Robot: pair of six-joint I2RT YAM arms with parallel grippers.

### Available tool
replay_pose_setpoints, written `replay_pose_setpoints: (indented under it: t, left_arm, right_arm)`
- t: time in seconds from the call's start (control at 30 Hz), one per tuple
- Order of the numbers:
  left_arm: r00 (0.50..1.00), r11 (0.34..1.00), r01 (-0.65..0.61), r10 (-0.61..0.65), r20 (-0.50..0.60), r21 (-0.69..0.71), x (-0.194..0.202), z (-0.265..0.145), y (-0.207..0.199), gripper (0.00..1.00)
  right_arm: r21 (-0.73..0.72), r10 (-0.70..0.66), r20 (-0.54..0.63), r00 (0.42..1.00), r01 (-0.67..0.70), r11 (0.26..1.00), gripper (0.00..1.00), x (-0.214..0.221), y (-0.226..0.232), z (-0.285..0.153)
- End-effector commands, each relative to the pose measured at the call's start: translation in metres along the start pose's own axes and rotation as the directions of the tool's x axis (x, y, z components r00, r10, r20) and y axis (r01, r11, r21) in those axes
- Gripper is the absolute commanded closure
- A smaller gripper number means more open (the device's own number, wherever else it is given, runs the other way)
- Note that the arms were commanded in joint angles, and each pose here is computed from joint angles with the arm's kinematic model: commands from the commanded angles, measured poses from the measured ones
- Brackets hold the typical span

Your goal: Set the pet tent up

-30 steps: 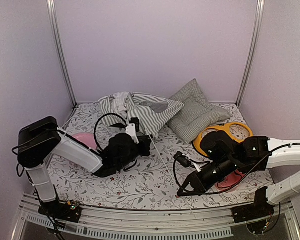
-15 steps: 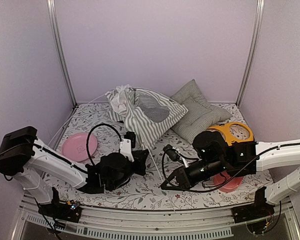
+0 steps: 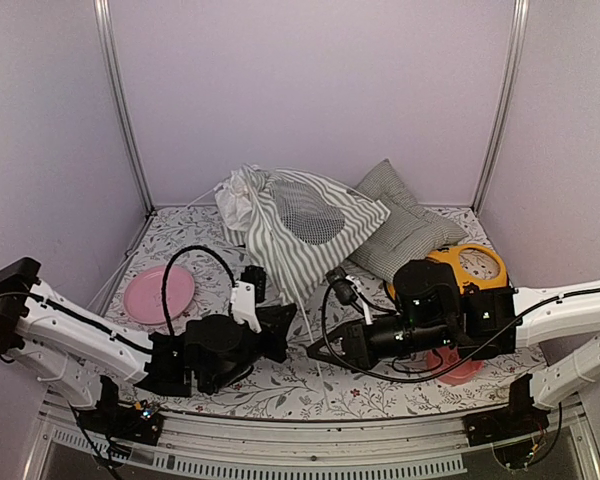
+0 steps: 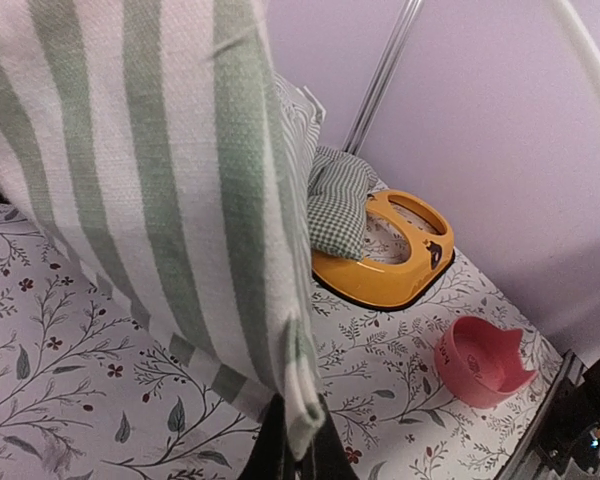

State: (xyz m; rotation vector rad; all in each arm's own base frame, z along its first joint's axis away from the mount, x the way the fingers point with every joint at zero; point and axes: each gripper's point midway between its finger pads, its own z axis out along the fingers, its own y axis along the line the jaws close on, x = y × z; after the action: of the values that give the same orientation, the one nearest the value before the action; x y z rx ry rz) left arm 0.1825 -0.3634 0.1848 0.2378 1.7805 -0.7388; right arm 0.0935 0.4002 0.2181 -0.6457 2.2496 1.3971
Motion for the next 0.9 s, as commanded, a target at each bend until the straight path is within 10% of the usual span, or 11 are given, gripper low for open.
replay_pose_setpoints:
  t: [0.0,0.87]
  left_arm:
    - [0.990,0.990,-0.041,0.059,-0.130,0.136,0.035,-0.029,-0.034,1.00]
    - [0.950,0.991,-0.103,0.124,-0.286,0.085,0.103,-0.108,-0.036,1.00]
  right_arm:
    - [-0.040,-0.027,0.370,0.929,0.045,0.998,1.00,-0.098,0.037,-0.022]
    - [-0.107,-0.160,0.570,0.806,0.266,0.958,1.00,-0.189,0.091,-0.017]
